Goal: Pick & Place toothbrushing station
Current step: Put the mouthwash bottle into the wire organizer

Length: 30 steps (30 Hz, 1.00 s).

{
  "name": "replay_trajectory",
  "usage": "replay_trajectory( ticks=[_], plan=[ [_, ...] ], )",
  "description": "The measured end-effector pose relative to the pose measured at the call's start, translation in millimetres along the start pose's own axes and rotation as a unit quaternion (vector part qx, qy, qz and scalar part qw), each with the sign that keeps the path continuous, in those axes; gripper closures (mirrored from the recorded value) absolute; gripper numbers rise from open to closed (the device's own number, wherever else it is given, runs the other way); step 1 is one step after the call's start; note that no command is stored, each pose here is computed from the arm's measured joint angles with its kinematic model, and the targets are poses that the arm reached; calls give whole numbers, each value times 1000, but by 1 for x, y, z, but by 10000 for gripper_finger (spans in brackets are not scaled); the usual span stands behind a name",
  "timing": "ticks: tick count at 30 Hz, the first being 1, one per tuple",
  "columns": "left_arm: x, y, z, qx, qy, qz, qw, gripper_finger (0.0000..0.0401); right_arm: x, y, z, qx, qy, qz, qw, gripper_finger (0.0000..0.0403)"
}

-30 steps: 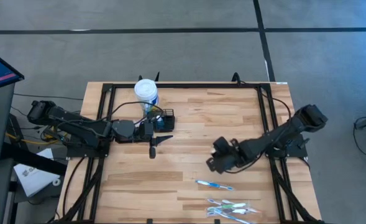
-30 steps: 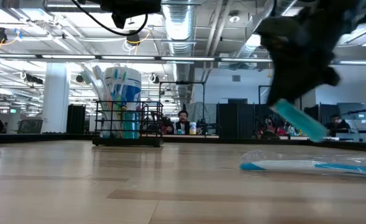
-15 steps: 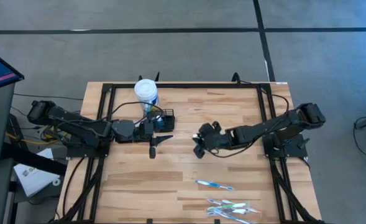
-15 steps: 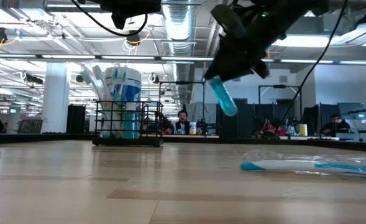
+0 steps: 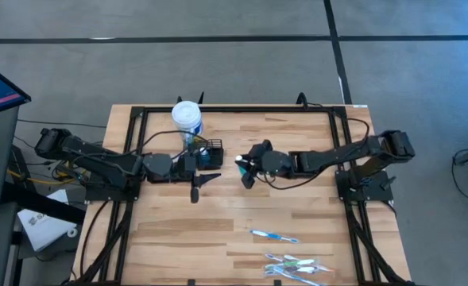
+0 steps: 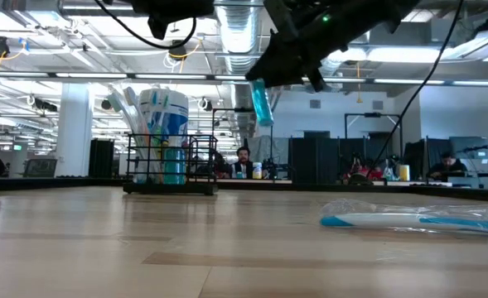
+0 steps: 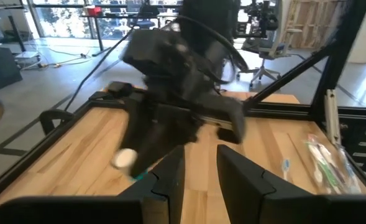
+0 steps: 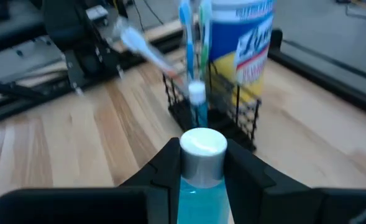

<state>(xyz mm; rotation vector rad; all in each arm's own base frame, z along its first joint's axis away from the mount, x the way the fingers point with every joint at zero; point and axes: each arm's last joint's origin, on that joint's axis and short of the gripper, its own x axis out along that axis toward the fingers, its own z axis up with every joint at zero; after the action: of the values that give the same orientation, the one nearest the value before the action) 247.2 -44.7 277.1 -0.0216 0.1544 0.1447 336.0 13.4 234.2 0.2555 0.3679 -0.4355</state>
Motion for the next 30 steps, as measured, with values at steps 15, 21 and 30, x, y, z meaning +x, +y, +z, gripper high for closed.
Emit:
replay_trajectory(
  ticks=[15, 21, 30],
  plan=[
    [-1, -3, 1, -1, -4, -11, 1000, 314, 22, -14, 19, -2, -85, 56, 995, 321],
    [-1, -3, 1, -1, -5, -11, 1000, 314, 58, -15, 17, -20, -96, 74, 992, 321],
    [-1, -4, 1, 0, -3, -19, 1000, 314, 110, -10, 32, -47, -105, 117, 986, 321]
  ],
)
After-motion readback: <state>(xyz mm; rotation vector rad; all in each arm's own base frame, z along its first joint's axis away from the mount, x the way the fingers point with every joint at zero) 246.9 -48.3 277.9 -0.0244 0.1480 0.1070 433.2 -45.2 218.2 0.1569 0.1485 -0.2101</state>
